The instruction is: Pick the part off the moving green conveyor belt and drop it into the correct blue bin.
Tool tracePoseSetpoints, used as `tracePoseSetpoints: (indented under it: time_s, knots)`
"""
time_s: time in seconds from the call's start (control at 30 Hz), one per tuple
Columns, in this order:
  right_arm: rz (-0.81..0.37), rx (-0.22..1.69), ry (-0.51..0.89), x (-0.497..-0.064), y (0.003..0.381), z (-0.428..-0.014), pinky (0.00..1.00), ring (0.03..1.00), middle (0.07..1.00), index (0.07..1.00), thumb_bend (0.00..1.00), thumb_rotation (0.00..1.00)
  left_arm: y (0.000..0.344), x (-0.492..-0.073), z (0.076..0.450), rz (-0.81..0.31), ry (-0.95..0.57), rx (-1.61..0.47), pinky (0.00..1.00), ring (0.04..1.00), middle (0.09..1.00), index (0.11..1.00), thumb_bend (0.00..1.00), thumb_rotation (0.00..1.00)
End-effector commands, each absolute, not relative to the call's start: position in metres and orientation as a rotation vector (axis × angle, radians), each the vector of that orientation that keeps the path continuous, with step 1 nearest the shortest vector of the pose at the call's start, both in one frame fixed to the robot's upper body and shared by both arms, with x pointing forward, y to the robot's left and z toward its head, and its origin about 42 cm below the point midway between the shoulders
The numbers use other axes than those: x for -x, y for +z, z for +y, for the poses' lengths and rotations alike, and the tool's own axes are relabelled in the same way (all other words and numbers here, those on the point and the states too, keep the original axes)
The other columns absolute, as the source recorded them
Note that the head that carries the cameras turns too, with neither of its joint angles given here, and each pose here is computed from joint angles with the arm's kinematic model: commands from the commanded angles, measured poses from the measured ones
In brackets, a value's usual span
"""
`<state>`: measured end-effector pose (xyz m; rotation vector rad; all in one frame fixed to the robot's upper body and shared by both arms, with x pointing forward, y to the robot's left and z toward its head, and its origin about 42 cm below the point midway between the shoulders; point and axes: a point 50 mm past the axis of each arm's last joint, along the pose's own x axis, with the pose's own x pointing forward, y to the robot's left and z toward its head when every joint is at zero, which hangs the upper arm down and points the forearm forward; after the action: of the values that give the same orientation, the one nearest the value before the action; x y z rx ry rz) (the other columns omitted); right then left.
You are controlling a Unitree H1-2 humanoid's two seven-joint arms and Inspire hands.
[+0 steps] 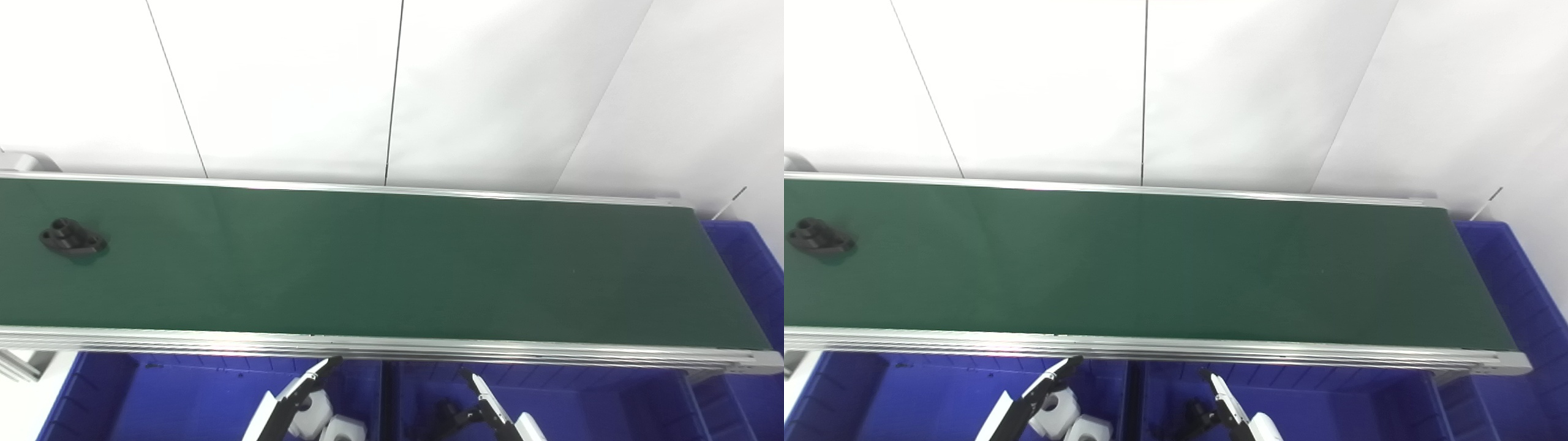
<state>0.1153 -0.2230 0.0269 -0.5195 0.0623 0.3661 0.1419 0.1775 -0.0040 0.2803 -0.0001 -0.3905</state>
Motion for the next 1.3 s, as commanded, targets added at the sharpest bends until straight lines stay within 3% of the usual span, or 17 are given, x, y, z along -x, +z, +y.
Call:
tracePoseSetpoints:
  time_s: [0.0,0.3,0.63,1.27]
  knots:
    - [0.026,0.496,0.374,-0.120,0.033,-0.222,0.85,1.000,1.000,1.000,0.90,0.72,0.006,-0.148,0.182,-0.040,-0.381,-0.259,0.87,0.911,0.929,0.909,0.87,0.65]
    - [0.041,0.471,0.360,-0.117,0.040,-0.225,0.92,1.000,1.000,1.000,0.86,0.77,0.010,-0.146,0.187,-0.028,-0.378,-0.225,0.90,0.929,0.939,0.922,0.80,0.70]
    - [0.047,0.460,0.318,-0.122,0.049,-0.229,0.89,1.000,1.000,1.000,0.85,0.78,0.019,-0.157,0.185,-0.055,-0.376,-0.187,0.90,0.926,0.938,0.916,0.75,0.67]
    - [0.063,0.473,0.322,-0.130,0.049,-0.229,0.89,1.000,1.000,1.000,0.86,0.81,0.018,-0.166,0.184,-0.045,-0.384,-0.163,0.89,0.921,0.931,0.906,0.75,0.65]
